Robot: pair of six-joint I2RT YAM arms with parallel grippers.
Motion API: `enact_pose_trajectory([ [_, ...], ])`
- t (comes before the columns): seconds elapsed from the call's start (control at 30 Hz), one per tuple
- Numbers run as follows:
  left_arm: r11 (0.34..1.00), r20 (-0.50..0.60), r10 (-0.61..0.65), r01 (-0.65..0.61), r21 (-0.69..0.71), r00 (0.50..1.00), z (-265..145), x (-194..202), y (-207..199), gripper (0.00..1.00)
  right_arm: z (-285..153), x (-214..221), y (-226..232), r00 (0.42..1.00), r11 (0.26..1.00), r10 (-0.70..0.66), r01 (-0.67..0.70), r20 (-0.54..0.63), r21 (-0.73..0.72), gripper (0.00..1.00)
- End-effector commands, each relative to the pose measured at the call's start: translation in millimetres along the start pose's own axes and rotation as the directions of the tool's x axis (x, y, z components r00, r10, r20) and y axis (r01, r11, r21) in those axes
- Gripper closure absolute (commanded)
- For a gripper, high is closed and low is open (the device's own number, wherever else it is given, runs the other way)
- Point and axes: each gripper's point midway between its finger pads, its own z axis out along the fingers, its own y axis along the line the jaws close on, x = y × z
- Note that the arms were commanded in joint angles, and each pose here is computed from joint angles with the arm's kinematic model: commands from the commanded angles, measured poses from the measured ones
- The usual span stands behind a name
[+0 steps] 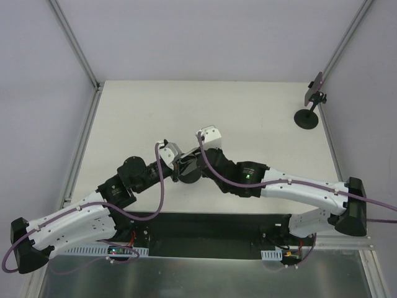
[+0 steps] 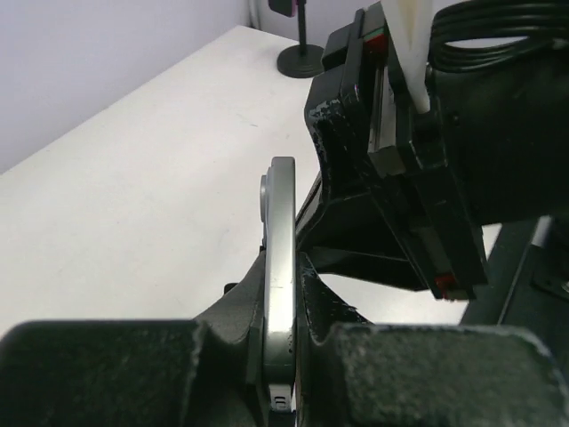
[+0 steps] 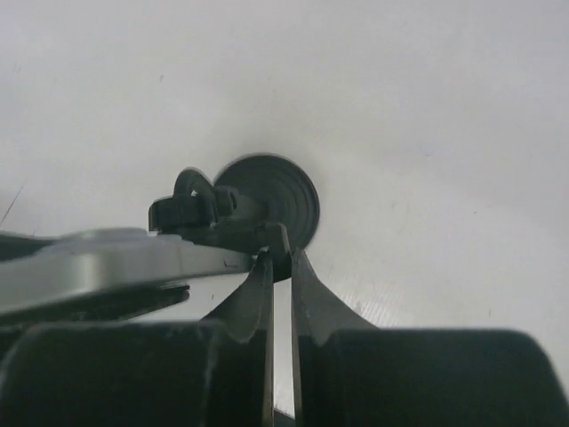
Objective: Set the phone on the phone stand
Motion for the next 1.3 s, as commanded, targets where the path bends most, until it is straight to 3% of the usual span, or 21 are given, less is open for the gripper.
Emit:
enact_pose_trajectory([
  [0.0, 0.834, 0.002, 0.077, -0.063, -0.548, 0.997, -14, 10, 105, 1.0, -31, -43, 7, 0.957, 0.971, 0.172, -0.205, 0.232, 0.125, 1.0],
  [0.23, 0.822, 0.021, 0.047, -0.027, -0.568, 0.999, 2, 18, 107, 1.0, -42, -59, 45, 0.964, 0.984, 0.141, -0.162, 0.224, 0.079, 1.0],
  [0.27, 0.833, 0.03, 0.039, -0.016, -0.553, 0.999, 3, 19, 104, 1.0, -45, -58, 46, 0.966, 0.985, 0.139, -0.158, 0.219, 0.071, 0.92],
  [0.37, 0.862, 0.041, -0.003, 0.023, -0.506, 0.999, 2, 24, 94, 1.0, -57, -47, 51, 0.968, 0.983, 0.181, -0.179, 0.173, -0.028, 0.55],
  [0.43, 0.874, 0.046, -0.035, 0.053, -0.483, 0.998, 0, 28, 89, 1.0, -70, -26, 53, 0.974, 0.976, 0.184, -0.164, 0.133, -0.145, 0.47],
  [0.47, 0.881, 0.03, -0.055, 0.063, -0.469, 0.998, -1, 37, 85, 1.0, -79, -34, 64, 0.957, 0.949, 0.239, -0.195, 0.162, -0.248, 0.35],
  [0.53, 0.914, 0.046, -0.078, 0.09, -0.396, 0.996, -3, 34, 73, 1.0, -93, -16, 64, 0.976, 0.924, 0.155, -0.089, 0.15, -0.372, 0.21],
  [0.6, 0.939, 0.039, -0.11, 0.116, -0.323, 0.993, -7, 31, 60, 1.0, -98, -11, 48, 0.989, 0.926, 0.022, 0.034, 0.145, -0.376, 0.1],
  [0.67, 0.958, 0.062, -0.154, 0.164, -0.235, 0.986, -11, 26, 46, 1.0, -112, -6, 41, 0.993, 0.88, -0.067, 0.105, 0.099, -0.463, 0.07],
  [0.7, 0.979, 0.076, -0.157, 0.165, -0.121, 0.985, -14, 17, 28, 1.0, -102, -12, 24, 0.99, 0.879, -0.094, 0.131, 0.102, -0.458, 0.08],
  [0.73, 0.984, 0.082, -0.158, 0.164, -0.074, 0.984, -17, 12, 20, 1.0, -110, -9, 28, 0.988, 0.82, -0.12, 0.154, 0.098, -0.551, 0.08],
  [0.8, 0.989, 0.083, -0.145, 0.142, 0.045, 0.986, -25, 0, 1, 1.0, -102, -12, 15, 0.985, 0.796, -0.144, 0.175, 0.099, -0.58, 0.08],
  [0.83, 0.988, 0.081, -0.138, 0.131, 0.079, 0.987, -28, -4, -5, 1.0, -105, -9, 22, 0.971, 0.73, -0.207, 0.237, 0.123, -0.641, 0.08],
  [0.93, 0.972, 0.049, -0.089, 0.076, 0.221, 0.995, -38, -14, -28, 1.0, -101, -14, 30, 0.934, 0.626, -0.3, 0.347, 0.195, -0.698, 0.08],
  [1.0, 0.958, 0.036, -0.057, 0.044, 0.284, 0.998, -39, -18, -37, 1.0, -96, -28, 31, 0.923, 0.608, -0.311, 0.377, 0.228, -0.699, 0.09],
  [1.03, 0.941, 0.015, -0.048, 0.04, 0.336, 0.999, -41, -15, -45, 1.0, -94, -25, 39, 0.924, 0.557, -0.313, 0.367, 0.221, -0.745, 0.1],
  [1.17, 0.929, -0.012, -0.046, 0.047, 0.366, 0.999, -39, -15, -49, 1.0, -88, -39, 47, 0.92, 0.452, -0.299, 0.371, 0.254, -0.811, 0.13],
  [1.27, 0.944, -0.017, -0.076, 0.077, 0.321, 0.997, -37, -19, -41, 0.82, -87, -34, 51, 0.917, 0.395, -0.319, 0.358, 0.239, -0.846, 0.13],
])
